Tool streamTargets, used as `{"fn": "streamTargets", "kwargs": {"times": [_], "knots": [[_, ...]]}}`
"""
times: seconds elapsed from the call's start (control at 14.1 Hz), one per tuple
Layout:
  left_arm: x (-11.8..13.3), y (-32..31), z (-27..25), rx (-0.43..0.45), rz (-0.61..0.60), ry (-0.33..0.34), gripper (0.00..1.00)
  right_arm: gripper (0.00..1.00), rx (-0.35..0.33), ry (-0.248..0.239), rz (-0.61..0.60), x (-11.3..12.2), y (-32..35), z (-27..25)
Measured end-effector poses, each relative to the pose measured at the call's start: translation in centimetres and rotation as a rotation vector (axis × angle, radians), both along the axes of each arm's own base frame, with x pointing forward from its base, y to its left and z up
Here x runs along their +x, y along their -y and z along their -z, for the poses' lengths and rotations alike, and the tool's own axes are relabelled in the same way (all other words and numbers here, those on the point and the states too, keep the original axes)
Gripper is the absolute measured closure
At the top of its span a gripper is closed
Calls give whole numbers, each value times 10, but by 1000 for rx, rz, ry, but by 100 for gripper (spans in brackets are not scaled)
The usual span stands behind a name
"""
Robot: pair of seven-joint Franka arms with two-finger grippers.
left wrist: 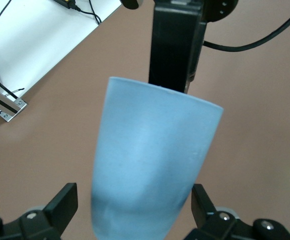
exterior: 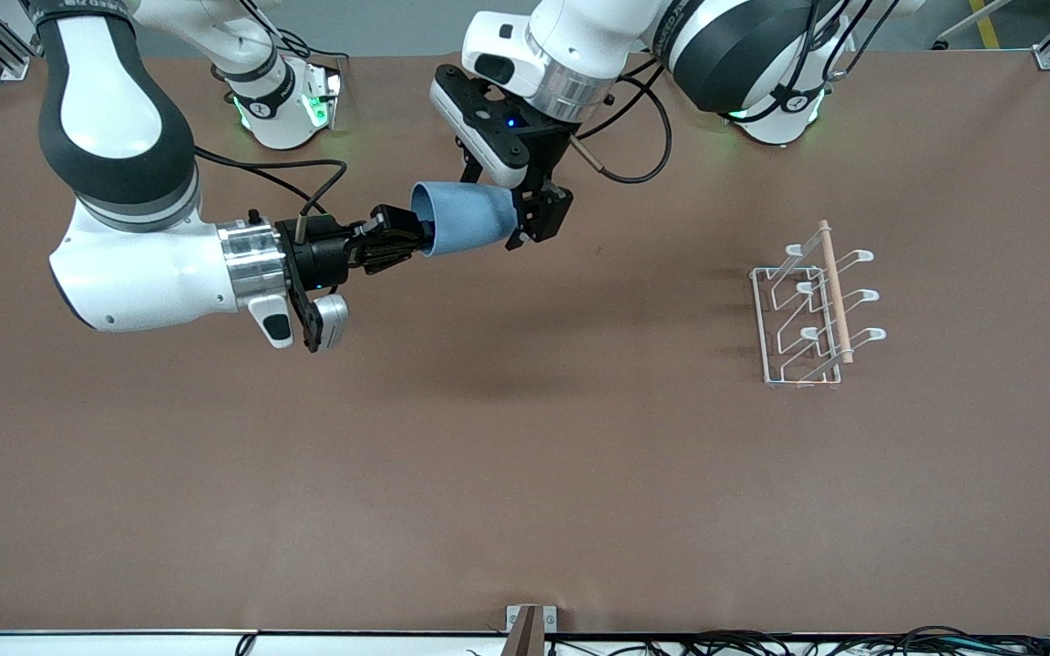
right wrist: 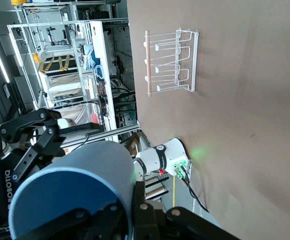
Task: Hang cup on cup holder
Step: 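Grasp the cup's base with the left gripper, then open the right gripper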
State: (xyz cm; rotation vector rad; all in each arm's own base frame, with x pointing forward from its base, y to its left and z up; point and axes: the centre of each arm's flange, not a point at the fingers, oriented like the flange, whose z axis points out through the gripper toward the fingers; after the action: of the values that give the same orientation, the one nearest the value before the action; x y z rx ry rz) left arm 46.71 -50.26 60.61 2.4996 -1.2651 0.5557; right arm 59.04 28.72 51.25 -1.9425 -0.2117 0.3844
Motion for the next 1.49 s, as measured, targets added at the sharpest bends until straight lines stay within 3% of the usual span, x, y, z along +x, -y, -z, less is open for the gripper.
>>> {"fn": "streamTargets", "kwargs": {"times": [0.36,0.43,0.5,0.57,1.07,1.28,1.49], "knots": [[2,6,11,17,7,21,3,94,2,-5,-10,-1,0,0],[2,7,13,21,9,24,7,94,0,-3,-4,0,0,1],[1,9,13,23,13,26,19,94,-1,-3,1,1,1,2],[-1,10,14,29,18,31,25,93,-1,-4,2,1,2,2],[1,10,15,35,16,37,25,90,1,-6,-3,1,2,2],[8,4,17,44,4,38,25,62,2,-7,-5,1,2,2],[13,-6,29,111,-8,-4,25,31,-3,-3,2,3,7,2]]}}
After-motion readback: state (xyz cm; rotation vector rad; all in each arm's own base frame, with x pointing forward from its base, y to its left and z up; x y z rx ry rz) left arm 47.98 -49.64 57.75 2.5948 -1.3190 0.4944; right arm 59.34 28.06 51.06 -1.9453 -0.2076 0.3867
